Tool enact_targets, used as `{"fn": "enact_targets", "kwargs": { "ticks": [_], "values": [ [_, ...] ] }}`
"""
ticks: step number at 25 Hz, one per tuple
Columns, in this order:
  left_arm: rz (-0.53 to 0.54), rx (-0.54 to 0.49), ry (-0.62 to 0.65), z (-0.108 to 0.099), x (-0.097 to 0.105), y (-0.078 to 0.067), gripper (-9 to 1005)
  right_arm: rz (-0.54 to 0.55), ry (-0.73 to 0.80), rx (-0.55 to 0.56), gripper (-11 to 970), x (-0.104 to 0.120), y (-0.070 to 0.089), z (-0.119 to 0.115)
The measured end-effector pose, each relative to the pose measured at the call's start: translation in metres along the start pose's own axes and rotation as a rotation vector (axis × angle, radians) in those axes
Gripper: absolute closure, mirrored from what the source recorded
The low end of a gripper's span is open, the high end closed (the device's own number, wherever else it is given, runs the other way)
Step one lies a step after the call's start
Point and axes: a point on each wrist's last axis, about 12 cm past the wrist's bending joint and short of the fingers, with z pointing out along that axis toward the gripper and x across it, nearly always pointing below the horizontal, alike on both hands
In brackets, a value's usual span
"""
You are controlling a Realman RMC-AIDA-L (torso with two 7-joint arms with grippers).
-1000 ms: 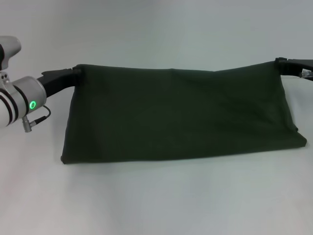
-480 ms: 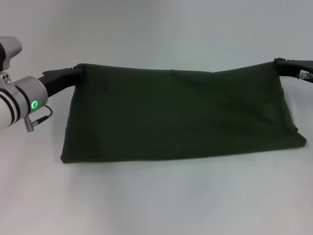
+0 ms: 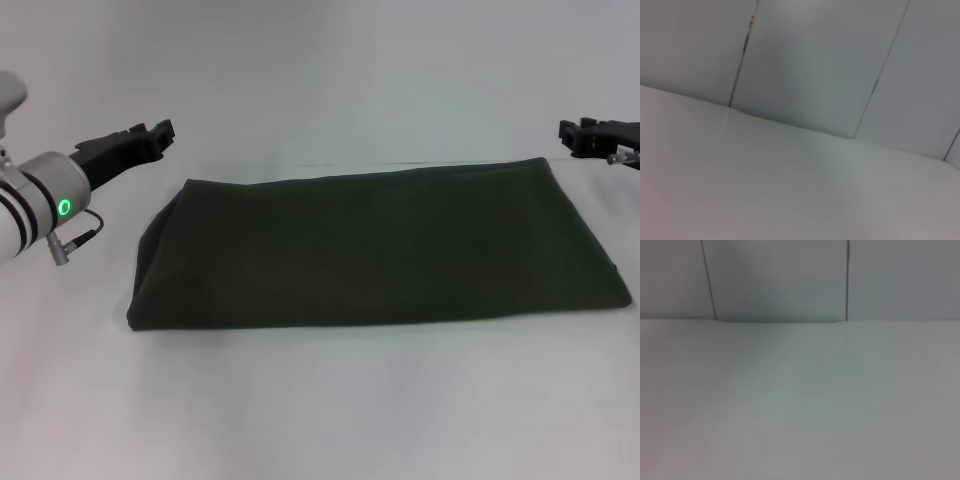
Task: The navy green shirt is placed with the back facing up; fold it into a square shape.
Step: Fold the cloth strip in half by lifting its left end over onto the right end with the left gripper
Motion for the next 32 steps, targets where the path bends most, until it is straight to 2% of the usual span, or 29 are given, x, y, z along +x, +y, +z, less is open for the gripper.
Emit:
{"fn": "enact_targets", "kwargs": {
  "ticks": [1,7,9,12,16,20,24,27,32],
  "values": [
    [-0.013,-0.002,-0.006,-0.001,0.0,0.001,772,-0.01,0.0,0.006,850,0.0,-0.001,0.0],
    [-0.064,0.005,-0.025,-0.002,0.002,0.002,547,0.005,-0.02,-0.027,743,-0.009,-0.005,-0.003],
    [-0.088,0.037,-0.028,-0.005,0.005,0.0,451,0.04,-0.024,-0.061,533,-0.012,-0.008,-0.006],
    [-0.111,0.095,-0.03,-0.009,0.006,-0.002,307,0.108,-0.004,-0.113,413,-0.013,-0.016,-0.013],
    [-0.127,0.17,-0.034,-0.02,0.008,-0.001,242,0.182,0.049,-0.174,247,-0.012,-0.02,-0.022],
    [-0.178,0.273,-0.02,-0.036,0.014,0.0,210,0.243,0.079,-0.29,65,-0.01,-0.02,-0.038],
    [-0.281,0.371,0.027,-0.056,0.023,0.002,210,0.289,0.097,-0.416,47,-0.003,-0.016,-0.056],
    [-0.356,0.388,0.098,-0.07,0.03,0.008,211,0.307,0.119,-0.484,42,0.005,-0.011,-0.064],
    [-0.422,0.386,0.181,-0.091,0.045,0.016,211,0.332,0.129,-0.483,41,0.02,-0.009,-0.067]
  ]
}}
